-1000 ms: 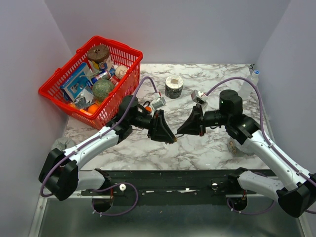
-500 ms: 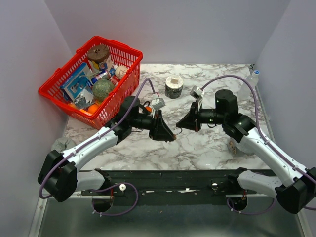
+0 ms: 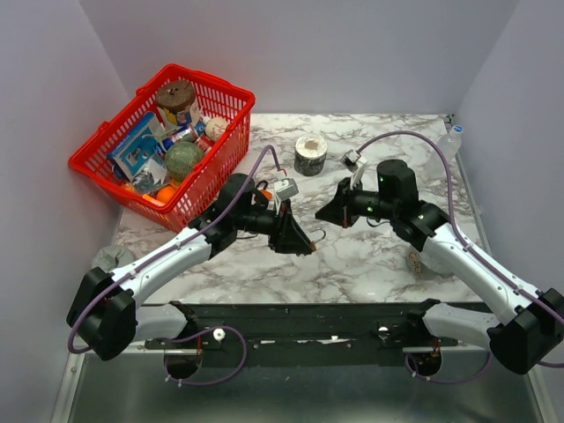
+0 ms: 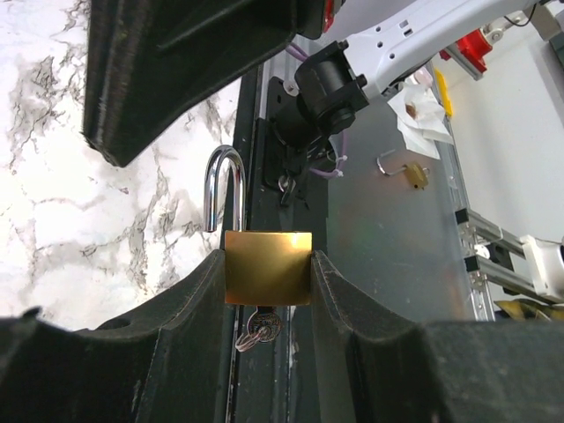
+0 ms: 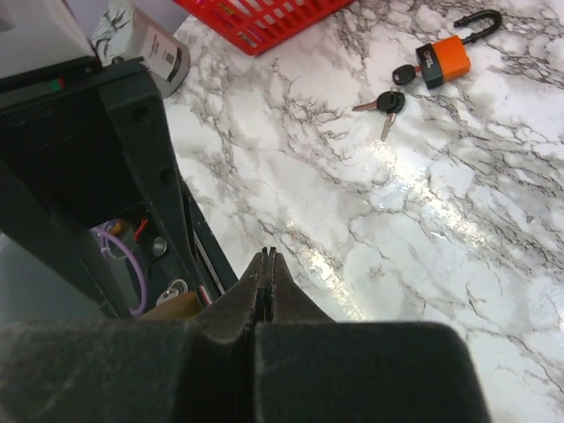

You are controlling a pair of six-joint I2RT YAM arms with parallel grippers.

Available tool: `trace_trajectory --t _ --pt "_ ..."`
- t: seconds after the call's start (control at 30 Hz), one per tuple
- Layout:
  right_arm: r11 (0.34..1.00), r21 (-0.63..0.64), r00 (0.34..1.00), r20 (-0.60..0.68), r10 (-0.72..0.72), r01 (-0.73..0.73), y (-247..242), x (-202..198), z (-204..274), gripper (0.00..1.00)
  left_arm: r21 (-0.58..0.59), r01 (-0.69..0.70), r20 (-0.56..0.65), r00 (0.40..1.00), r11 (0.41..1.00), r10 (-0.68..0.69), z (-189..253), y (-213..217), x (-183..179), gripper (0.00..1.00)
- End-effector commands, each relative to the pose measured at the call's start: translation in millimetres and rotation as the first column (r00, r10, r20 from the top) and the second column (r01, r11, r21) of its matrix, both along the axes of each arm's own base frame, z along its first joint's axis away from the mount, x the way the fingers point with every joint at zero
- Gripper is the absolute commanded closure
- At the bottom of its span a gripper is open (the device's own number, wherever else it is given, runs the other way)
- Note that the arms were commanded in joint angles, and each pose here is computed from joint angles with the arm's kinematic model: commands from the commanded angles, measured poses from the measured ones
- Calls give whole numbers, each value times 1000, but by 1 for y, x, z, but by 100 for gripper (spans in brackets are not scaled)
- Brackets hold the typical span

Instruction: Unlock with the key

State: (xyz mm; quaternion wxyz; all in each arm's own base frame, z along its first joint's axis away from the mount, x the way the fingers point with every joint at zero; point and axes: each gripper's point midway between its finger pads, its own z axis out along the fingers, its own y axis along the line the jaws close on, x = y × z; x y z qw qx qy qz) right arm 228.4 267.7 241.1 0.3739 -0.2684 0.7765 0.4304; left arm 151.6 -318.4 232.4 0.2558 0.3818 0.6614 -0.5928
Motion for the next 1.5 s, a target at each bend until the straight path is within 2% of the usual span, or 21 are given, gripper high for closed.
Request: trace_trajectory --t 0.0,0.1,0.13,0.23,0.37,0.73,0.87,1.03,1.13,1.3,1.47 --pt "994 -10 994 -9 -107 107 -6 12 -5 98 -13 -33 80 996 999 33 14 -2 7 100" --pt "990 -3 990 11 -144 144 -11 13 -1 83 -1 -52 80 995 999 52 12 -2 10 100" --pt "993 14 993 27 -114 114 -10 7 2 73 4 -69 84 994 998 69 11 -2 13 100" --pt "998 69 998 63 8 -12 -3 -14 13 60 8 -87 96 992 996 86 11 -1 16 100" --pt "992 88 996 42 82 -86 1 -28 8 53 10 -91 97 991 996 90 10 -1 16 100" --pt "996 63 998 -11 60 -60 4 -18 -9 48 -1 -88 108 990 996 88 13 0 15 100" --pt "996 62 997 -27 71 -69 6 -19 -11 52 0 -91 110 990 996 90 13 0 15 100" --pt "995 65 996 -56 76 -72 8 -19 -14 80 4 -108 125 986 994 106 12 0 17 100" --pt "997 59 995 -85 53 -48 9 -15 -19 90 18 -127 142 982 992 123 10 1 18 100" --pt "999 40 990 -140 11 -5 11 -7 -29 92 31 -182 215 962 983 171 11 1 24 100" --pt "999 34 985 -171 -3 9 13 -3 -34 92 96 -224 252 948 970 194 -1 3 24 100"
